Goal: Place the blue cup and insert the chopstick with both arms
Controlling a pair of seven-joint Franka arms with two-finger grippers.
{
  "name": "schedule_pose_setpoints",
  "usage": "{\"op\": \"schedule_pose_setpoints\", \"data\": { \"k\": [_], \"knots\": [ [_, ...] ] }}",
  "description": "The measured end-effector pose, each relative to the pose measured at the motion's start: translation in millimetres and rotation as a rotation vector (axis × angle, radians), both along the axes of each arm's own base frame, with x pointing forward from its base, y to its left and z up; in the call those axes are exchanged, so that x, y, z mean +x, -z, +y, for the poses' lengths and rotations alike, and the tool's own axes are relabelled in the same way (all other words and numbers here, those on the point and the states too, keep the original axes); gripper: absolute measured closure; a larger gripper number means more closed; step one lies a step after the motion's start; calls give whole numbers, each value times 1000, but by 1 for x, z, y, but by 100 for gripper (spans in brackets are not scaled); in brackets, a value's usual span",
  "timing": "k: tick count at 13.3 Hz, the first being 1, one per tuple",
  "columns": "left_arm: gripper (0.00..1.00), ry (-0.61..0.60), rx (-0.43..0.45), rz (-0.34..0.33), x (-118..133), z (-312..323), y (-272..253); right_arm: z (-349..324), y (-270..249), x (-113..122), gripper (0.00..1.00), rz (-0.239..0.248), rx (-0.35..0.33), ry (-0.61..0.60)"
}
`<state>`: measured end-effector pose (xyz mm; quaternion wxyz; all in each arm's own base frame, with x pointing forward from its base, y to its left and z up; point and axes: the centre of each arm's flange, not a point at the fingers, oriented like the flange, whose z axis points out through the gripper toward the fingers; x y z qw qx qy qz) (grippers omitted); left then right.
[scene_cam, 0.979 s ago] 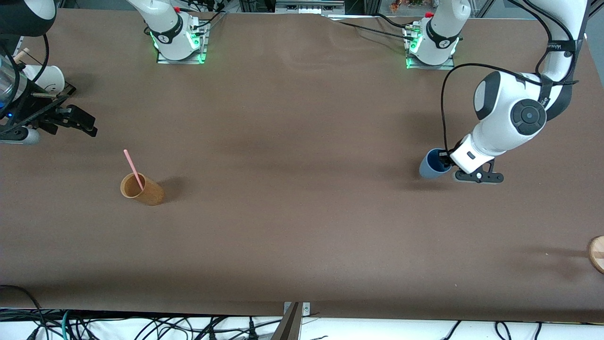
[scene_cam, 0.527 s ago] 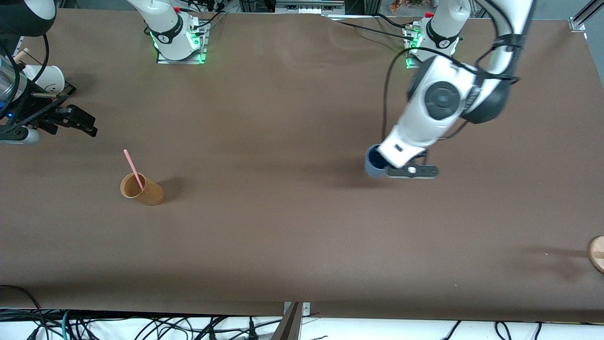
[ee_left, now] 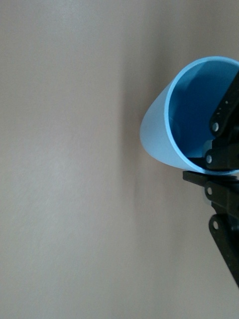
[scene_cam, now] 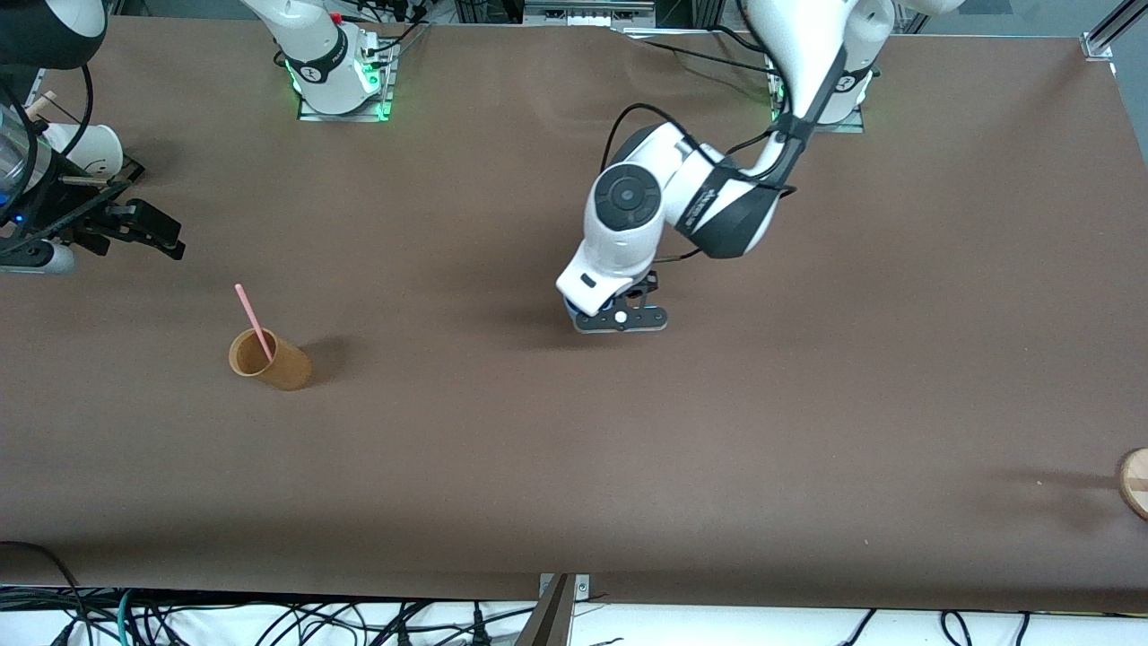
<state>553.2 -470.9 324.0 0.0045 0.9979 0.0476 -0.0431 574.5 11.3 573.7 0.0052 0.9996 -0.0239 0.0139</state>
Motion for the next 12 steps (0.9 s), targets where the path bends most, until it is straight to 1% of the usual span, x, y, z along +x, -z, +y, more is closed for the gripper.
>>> {"op": "schedule_pose_setpoints", "data": {
  "k": [3,6,9,10,11,12],
  "knots": [
    [95,-54,6,1,-7,-24,32,0,0,0,0,0,0,0],
    [95,-118,-19,1,-11,-39,62,0,0,0,0,0,0,0],
    [94,-129,-20,0,-10,-40,75,0,0,0,0,0,0,0],
    [90,-131,-20,-2,-9,-39,75,0,0,0,0,0,0,0],
    [90,-133,-21,-5,-7,-38,74,0,0,0,0,0,0,0],
    [86,-136,-23,-9,-4,-37,72,0,0,0,0,0,0,0]
  ]
}}
